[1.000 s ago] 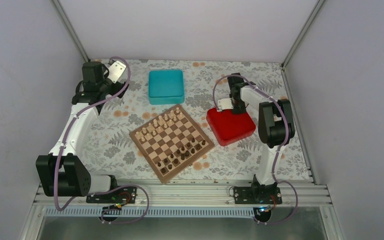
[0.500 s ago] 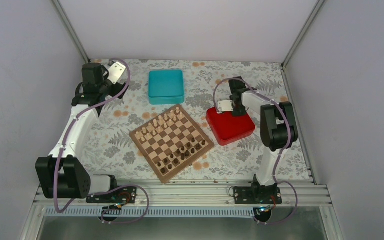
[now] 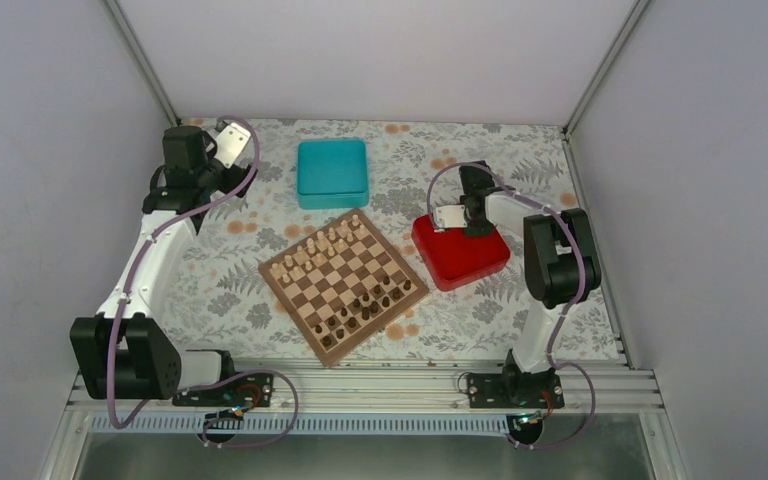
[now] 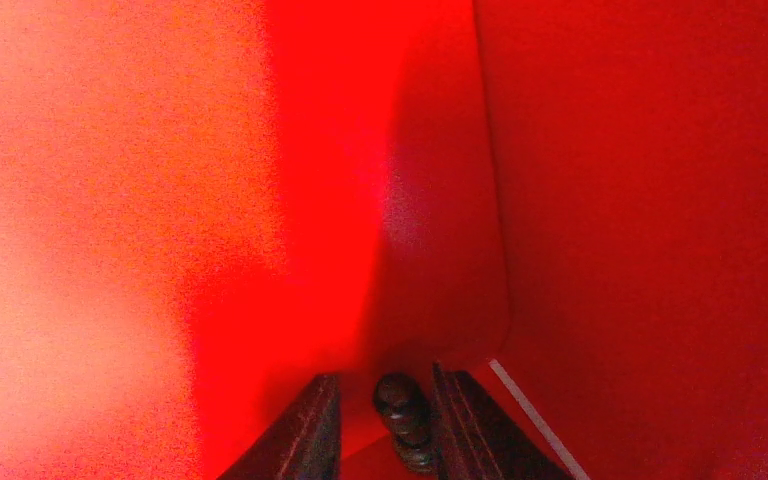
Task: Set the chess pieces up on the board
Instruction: Pick up the chess piece from the storage box.
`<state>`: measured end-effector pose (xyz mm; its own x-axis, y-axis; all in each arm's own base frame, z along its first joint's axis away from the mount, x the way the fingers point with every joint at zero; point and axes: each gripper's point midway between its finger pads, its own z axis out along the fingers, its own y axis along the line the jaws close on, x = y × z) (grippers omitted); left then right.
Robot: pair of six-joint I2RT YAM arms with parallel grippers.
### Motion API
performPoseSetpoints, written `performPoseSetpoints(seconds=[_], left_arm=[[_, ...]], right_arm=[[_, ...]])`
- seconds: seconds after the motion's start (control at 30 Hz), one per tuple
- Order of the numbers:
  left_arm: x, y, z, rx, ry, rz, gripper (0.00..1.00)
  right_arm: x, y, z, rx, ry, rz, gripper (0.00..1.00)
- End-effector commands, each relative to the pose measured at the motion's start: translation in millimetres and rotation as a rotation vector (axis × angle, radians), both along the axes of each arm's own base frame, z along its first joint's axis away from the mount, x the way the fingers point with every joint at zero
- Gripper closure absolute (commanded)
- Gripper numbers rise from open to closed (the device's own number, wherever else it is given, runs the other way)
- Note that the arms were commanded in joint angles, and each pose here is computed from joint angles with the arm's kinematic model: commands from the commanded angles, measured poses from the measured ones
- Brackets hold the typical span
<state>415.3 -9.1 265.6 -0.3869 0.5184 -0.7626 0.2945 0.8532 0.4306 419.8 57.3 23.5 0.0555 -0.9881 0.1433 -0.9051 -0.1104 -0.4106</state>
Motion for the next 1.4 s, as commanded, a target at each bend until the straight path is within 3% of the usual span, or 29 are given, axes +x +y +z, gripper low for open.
performPoseSetpoints(seconds=[0.0,0.33,0.83,0.93,1.17,1.37], left_arm=[[-3,-3,23,-0.017,-0.047,-0.004,0.00],[-3,-2,24,-0.009,-0.048,0.003,0.00],[-3,-2,27,-0.007,-0.054,0.001,0.00],[-4,-2,27,-0.006,-0.056,0.001,0.00],[-6,-1,25,-0.006,-0.066,0.005,0.00],[-6,0,29,-0.004,-0.075,0.008,0.00]], right_arm=[[-9,0,-13,0.013,0.023,0.015,0.76],[-4,4,0,0.052,-0.003,-0.007,0.92],[-38,34,85,0.288,0.121,-0.022,0.95],[-46,49,97,0.414,0.173,-0.019,0.93],[-61,89,106,0.884,0.323,-0.020,0.94],[-71,95,92,1.039,0.382,-0.051,0.92]])
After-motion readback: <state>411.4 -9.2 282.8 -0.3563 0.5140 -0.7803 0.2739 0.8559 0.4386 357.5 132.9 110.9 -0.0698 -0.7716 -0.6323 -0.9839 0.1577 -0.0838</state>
